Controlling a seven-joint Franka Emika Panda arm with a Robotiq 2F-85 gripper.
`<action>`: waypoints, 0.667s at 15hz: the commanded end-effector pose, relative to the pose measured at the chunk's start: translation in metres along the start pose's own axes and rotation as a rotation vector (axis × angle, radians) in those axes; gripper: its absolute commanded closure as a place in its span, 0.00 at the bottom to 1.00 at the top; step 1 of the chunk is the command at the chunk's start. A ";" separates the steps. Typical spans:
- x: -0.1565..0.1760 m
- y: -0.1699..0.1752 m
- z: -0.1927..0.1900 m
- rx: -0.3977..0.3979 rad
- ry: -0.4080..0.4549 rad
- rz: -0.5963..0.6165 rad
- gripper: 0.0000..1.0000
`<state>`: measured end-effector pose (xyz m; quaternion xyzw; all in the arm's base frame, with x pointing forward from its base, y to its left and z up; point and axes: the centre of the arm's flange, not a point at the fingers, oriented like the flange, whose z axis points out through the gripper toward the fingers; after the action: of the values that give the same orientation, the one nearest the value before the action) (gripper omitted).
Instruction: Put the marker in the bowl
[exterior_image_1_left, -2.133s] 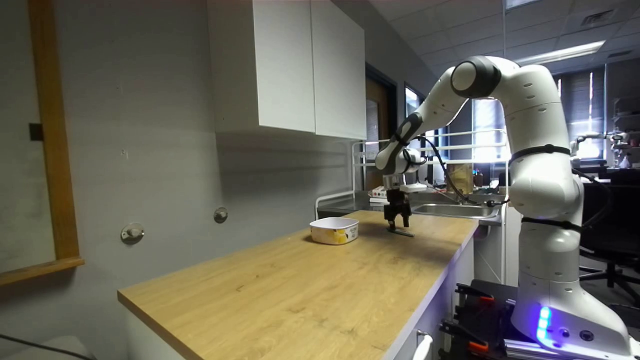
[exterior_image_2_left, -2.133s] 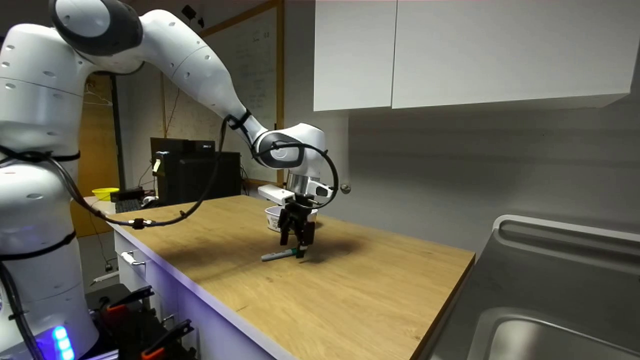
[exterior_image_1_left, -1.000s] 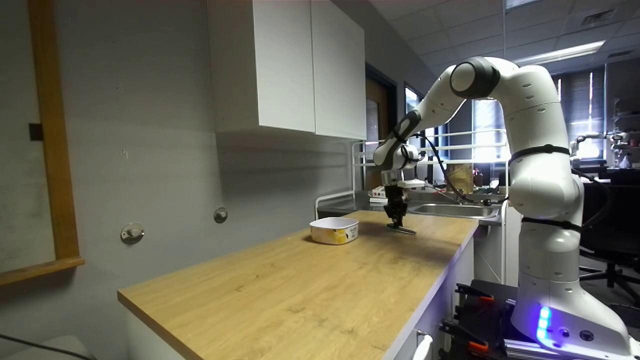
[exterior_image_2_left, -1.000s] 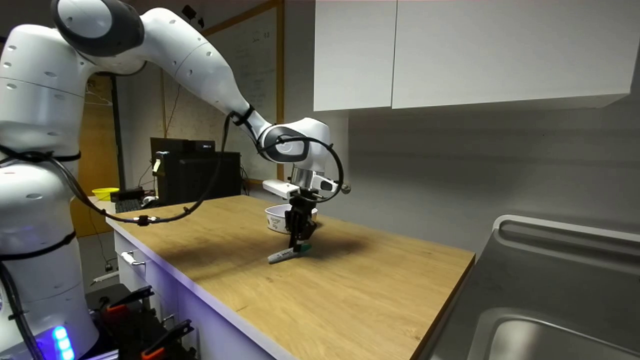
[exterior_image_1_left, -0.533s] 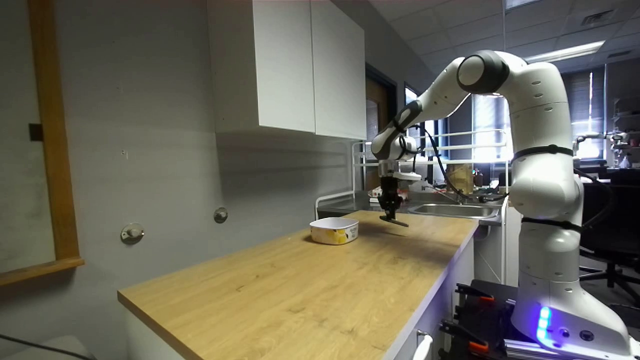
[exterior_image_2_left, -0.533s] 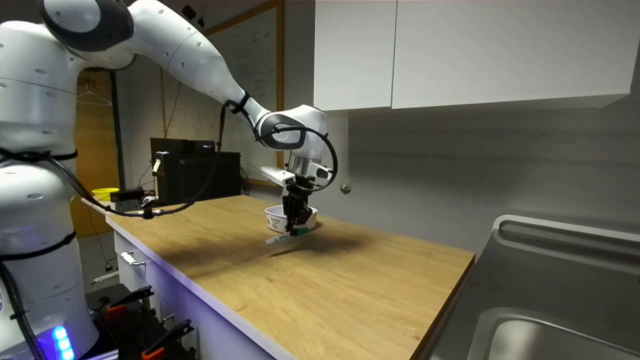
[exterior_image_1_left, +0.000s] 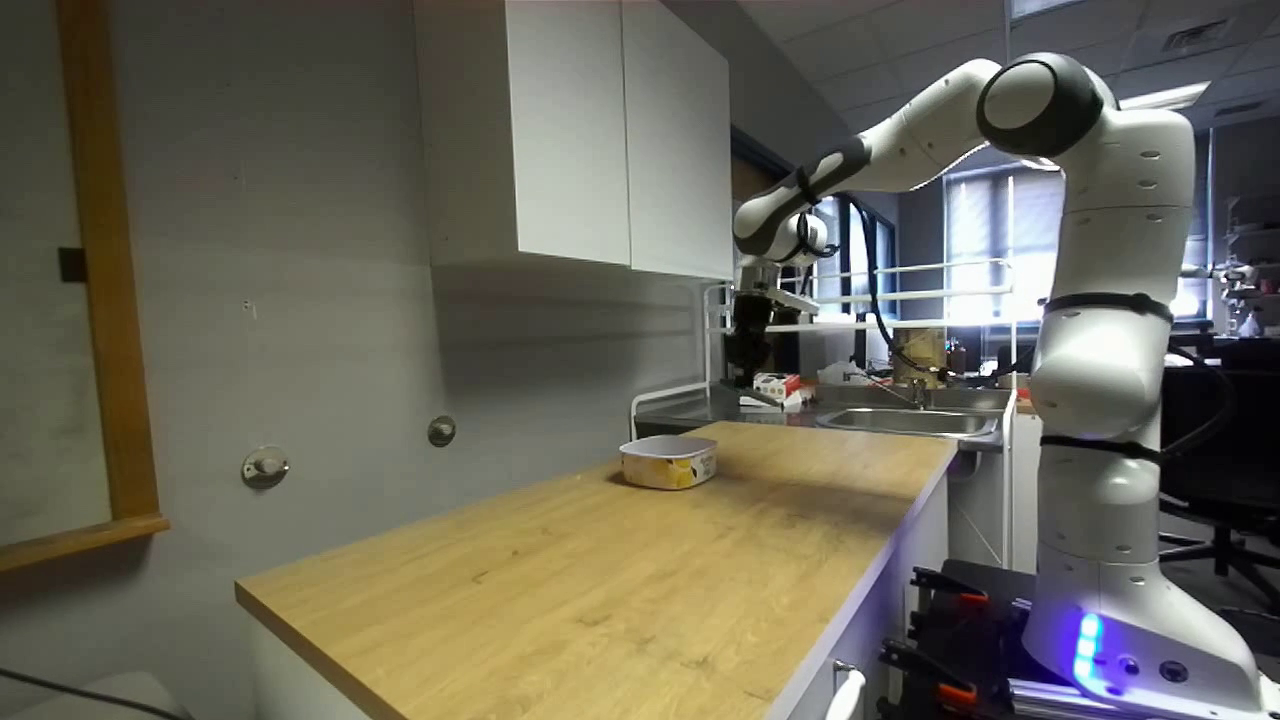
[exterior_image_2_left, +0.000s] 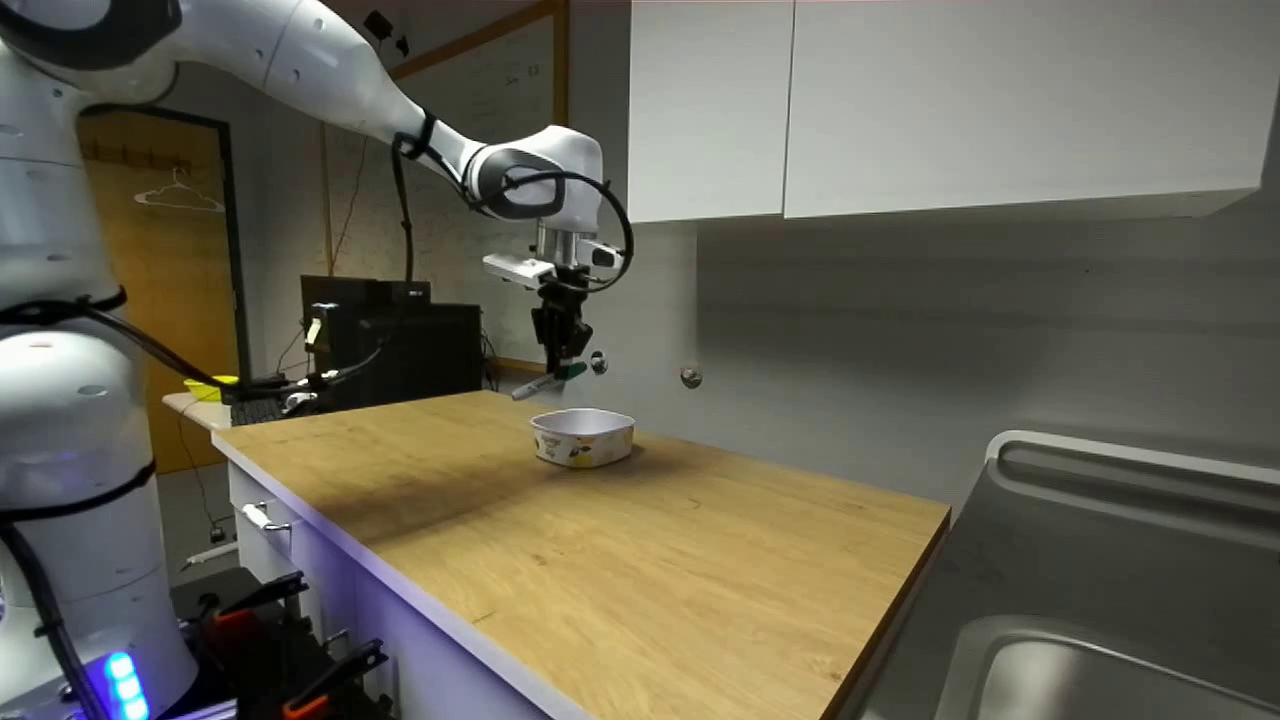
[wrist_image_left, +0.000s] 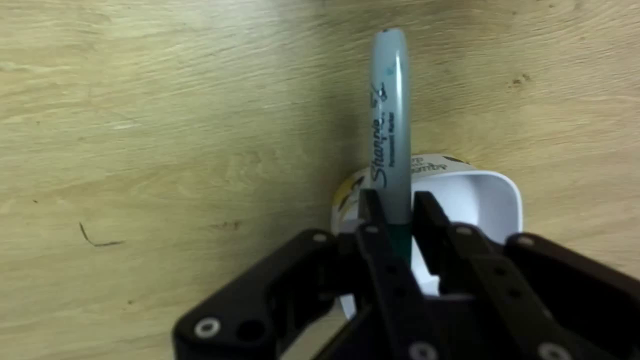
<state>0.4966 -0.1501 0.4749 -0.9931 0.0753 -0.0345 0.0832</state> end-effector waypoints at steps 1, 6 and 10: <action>0.015 -0.046 -0.005 0.003 0.007 -0.045 0.93; 0.044 -0.098 0.021 -0.022 -0.025 -0.109 0.93; 0.078 -0.124 0.043 -0.058 -0.053 -0.130 0.93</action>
<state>0.5558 -0.0437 0.4634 -0.9972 0.0092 -0.0214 0.0716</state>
